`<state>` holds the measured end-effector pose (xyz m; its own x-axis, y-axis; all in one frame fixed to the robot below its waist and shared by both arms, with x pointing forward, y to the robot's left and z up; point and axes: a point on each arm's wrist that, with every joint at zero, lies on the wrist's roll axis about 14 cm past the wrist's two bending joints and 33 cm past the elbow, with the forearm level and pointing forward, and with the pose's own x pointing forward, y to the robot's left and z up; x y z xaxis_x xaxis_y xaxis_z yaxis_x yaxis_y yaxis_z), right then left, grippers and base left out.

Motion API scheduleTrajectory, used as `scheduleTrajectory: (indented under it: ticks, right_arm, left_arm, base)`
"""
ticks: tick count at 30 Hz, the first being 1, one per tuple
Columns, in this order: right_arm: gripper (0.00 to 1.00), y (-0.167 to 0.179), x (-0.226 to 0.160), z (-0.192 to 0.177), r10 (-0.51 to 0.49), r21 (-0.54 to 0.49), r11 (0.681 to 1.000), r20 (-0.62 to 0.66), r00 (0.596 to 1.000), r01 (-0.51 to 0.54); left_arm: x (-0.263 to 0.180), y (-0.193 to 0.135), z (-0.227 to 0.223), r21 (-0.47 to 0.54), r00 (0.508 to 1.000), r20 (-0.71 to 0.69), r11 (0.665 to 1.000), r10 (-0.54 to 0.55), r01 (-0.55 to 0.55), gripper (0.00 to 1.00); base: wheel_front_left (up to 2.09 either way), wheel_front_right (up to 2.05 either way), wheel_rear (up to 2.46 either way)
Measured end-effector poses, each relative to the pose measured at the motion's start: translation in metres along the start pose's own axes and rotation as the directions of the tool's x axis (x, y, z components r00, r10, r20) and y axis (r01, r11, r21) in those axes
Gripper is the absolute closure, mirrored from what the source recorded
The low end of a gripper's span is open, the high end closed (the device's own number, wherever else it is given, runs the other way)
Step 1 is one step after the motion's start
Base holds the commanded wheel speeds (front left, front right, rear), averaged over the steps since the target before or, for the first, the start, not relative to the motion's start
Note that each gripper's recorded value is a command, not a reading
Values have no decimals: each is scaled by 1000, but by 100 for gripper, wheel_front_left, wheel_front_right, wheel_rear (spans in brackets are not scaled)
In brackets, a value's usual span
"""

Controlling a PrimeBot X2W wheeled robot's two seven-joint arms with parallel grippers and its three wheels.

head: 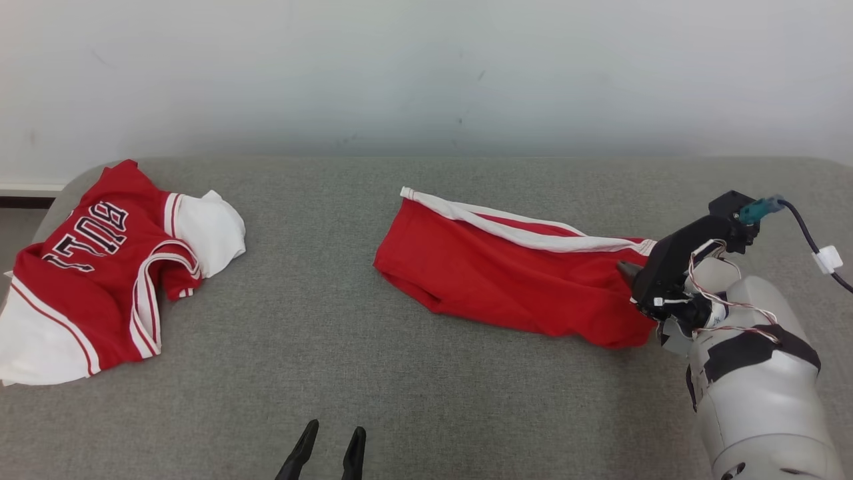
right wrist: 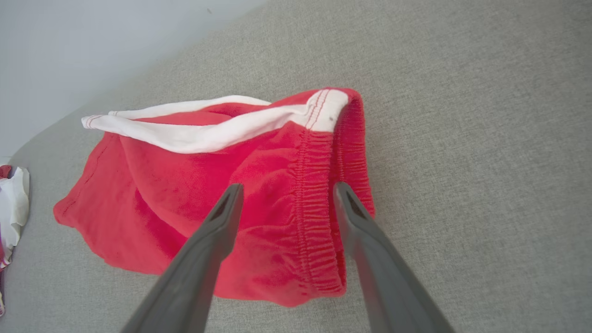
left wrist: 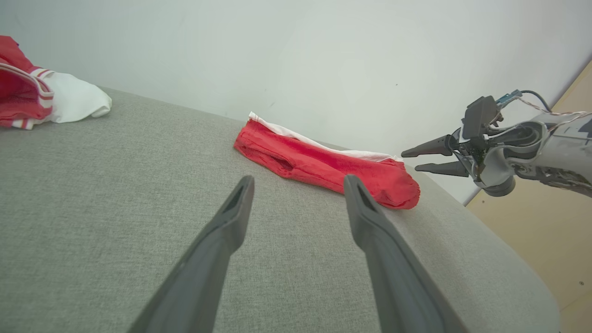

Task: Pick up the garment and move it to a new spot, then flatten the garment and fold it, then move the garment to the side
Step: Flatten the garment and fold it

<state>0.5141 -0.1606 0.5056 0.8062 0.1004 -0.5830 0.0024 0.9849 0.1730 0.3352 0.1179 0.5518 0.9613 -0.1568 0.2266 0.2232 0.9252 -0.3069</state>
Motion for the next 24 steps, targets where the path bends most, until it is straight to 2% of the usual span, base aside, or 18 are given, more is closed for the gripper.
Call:
scheduleTrajectory:
  ticks: [4, 9, 14, 20, 24]
  right_arm:
    - [0, -5, 1, 1, -52, -62, 997, -66, 996, 48]
    - [0, -22, -4, 11, -139, -123, 984, -90, 986, 128]
    - [0, -38, -12, 17, -194, -120, 976, -116, 974, 180]
    - [0, -47, -2, -3, -218, -118, 973, -199, 955, 198]
    - [0, -45, 7, -8, -221, -119, 973, -223, 949, 199]
  left_arm:
    - [0, 3, 0, -2, 1000, 1, 1000, 11, -11, 0]
    - [3, 3, 0, -8, 1000, 3, 1000, 10, -10, 0]
    - [5, 2, -3, -18, 1000, -4, 1000, 2, -2, 0]
    - [13, 0, -7, -33, 1000, -12, 999, -11, 10, 0]
    - [13, 12, -7, -29, 1000, -15, 999, 27, -27, 0]
  base:
    - [0, 0, 0]
    - [0, 0, 0]
    - [0, 0, 0]
    - [0, 0, 0]
    - [0, 0, 0]
